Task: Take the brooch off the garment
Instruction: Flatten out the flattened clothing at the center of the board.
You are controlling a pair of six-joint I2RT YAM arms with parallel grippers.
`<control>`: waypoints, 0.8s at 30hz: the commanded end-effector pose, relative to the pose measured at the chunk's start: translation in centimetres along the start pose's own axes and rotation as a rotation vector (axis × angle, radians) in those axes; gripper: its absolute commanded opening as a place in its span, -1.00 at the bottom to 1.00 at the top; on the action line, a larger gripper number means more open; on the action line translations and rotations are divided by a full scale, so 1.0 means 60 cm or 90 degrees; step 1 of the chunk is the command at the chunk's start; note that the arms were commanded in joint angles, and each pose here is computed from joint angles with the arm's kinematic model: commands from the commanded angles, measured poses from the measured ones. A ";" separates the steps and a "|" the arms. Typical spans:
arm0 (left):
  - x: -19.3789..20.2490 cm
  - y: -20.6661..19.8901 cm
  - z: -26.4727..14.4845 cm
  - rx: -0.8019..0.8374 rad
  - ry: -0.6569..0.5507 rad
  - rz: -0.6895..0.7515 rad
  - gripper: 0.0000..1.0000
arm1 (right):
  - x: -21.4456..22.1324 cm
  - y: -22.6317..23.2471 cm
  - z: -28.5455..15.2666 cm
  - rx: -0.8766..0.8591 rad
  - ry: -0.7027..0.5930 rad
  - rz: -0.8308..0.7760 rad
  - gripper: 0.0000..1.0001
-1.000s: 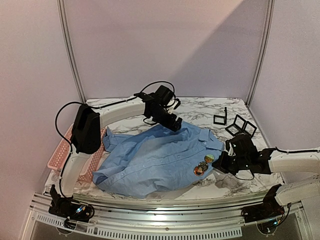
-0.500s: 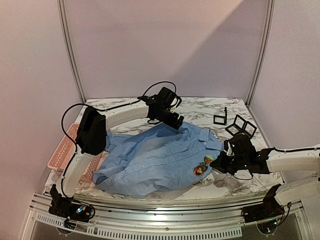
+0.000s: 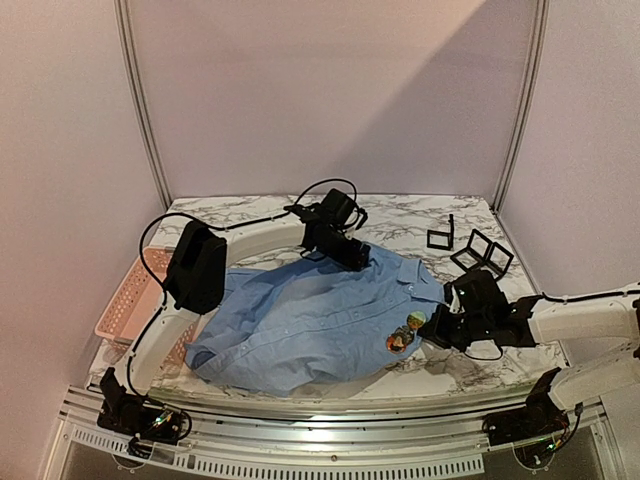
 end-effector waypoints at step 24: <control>-0.117 0.035 -0.539 -0.221 -0.378 0.026 -1.00 | -0.106 0.094 -0.088 0.143 -0.335 -0.045 -1.00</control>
Point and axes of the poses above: each gripper's point midway between its finger pads, its own z axis out along the fingers, its own y axis along the line the jaws close on, x = y × z, the point moved 10 cm from there along -z, back along the fingers, and after that the axes turned 2 degrees about z, right-handed, at the moved point
